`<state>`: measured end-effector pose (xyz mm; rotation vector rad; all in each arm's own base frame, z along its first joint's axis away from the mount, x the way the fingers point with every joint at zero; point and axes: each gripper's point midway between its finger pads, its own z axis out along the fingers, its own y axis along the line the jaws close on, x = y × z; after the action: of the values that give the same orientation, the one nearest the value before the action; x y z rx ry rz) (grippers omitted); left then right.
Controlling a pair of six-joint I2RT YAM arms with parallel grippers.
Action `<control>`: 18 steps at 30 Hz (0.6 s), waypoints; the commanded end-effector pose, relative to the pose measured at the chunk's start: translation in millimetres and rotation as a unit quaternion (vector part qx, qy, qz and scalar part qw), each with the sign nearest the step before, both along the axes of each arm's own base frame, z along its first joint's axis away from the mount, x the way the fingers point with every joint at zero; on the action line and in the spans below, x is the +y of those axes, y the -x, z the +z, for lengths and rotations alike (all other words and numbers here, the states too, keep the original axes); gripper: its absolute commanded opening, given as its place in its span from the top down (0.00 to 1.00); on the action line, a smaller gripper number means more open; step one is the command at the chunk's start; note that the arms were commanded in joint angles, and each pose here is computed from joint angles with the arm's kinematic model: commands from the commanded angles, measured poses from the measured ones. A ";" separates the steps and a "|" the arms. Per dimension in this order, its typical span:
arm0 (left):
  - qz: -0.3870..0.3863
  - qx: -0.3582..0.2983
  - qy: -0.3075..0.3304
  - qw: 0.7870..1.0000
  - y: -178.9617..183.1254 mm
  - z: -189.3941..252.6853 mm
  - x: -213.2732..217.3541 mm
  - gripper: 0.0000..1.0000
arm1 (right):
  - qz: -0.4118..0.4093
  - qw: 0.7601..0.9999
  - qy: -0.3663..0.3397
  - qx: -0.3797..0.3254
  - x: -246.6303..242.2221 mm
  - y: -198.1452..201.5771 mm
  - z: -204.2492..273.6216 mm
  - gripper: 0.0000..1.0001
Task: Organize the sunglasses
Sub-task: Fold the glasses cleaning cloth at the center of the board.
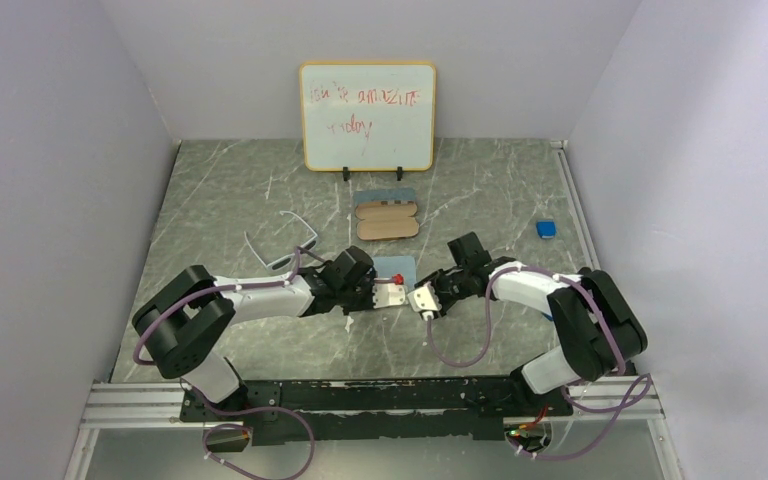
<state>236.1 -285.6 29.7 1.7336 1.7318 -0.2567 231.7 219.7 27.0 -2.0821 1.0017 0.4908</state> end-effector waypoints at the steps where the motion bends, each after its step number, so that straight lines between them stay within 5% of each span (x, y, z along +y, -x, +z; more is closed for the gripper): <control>1: -0.014 -0.021 0.066 0.997 -5.9 34.5 -26.0 0.95 | 0.009 0.999 0.026 0.021 -5.5 8.6 -15.9 0.60; 8: -0.013 -0.023 0.065 0.998 -6.3 34.3 -24.8 0.95 | 0.009 0.999 0.036 0.034 -5.1 10.9 -23.9 0.62; 18: -0.010 -0.022 0.063 0.998 -6.6 33.3 -23.5 0.95 | 0.001 0.998 0.052 0.039 -5.9 8.4 -30.4 0.78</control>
<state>234.4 -280.7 26.7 1.7451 1.7512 -0.2525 227.5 223.8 17.0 -2.0965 1.0003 0.5457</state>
